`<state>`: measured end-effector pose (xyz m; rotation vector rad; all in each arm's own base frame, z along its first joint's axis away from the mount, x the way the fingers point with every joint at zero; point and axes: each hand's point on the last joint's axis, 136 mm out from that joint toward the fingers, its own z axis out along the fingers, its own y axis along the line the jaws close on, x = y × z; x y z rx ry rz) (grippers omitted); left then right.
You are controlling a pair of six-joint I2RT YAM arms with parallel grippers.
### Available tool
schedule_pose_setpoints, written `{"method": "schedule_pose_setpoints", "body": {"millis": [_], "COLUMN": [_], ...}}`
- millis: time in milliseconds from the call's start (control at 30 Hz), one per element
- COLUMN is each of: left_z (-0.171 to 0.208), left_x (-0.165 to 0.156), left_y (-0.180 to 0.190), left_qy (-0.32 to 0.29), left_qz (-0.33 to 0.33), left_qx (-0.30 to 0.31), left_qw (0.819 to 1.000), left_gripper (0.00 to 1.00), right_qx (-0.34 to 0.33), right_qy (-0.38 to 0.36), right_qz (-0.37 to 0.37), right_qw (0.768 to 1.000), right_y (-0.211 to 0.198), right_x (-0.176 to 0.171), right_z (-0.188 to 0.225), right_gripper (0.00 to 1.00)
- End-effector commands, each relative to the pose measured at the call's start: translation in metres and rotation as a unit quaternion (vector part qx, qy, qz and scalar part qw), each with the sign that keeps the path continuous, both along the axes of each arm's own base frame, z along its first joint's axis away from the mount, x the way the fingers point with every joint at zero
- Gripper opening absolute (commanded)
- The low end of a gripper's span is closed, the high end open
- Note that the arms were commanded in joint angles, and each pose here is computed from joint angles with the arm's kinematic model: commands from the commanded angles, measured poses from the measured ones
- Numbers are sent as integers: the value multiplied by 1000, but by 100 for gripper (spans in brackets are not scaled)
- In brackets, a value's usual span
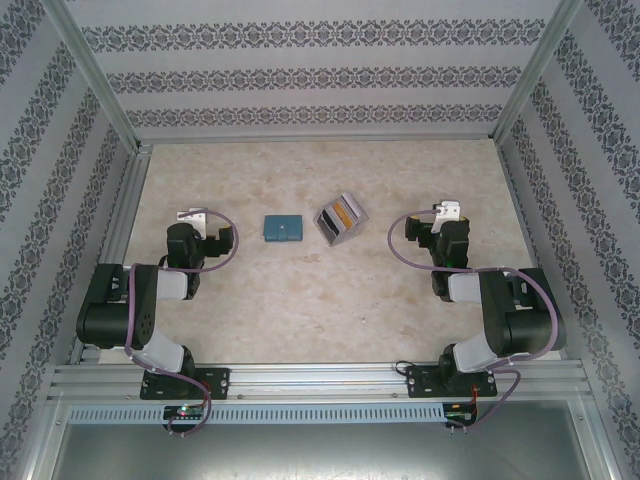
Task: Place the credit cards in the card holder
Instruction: Reset both arms
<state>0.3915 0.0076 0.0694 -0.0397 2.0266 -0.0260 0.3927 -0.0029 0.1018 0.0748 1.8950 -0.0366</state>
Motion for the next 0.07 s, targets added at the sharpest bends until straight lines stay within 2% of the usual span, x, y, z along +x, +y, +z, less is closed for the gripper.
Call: {"method": "schedule_pose_setpoints", "body": {"millis": [0,33], "left_z": [14,14], "left_x": [8,8], "left_y": [-2,-2], "left_qy": [-26,-27], "left_qz": [-5,-5], "left_qx": [13,14], "left_qw": [1000,1000], "left_gripper": [100,100], "right_qx": [-2,-3], "right_qy": [-6,-7], "right_qz": [4,4], "right_qw": [1000,1000], "right_y": [-2,-2], "right_x": [4,4], "right_z": [5,5], "right_gripper": [98,98]}}
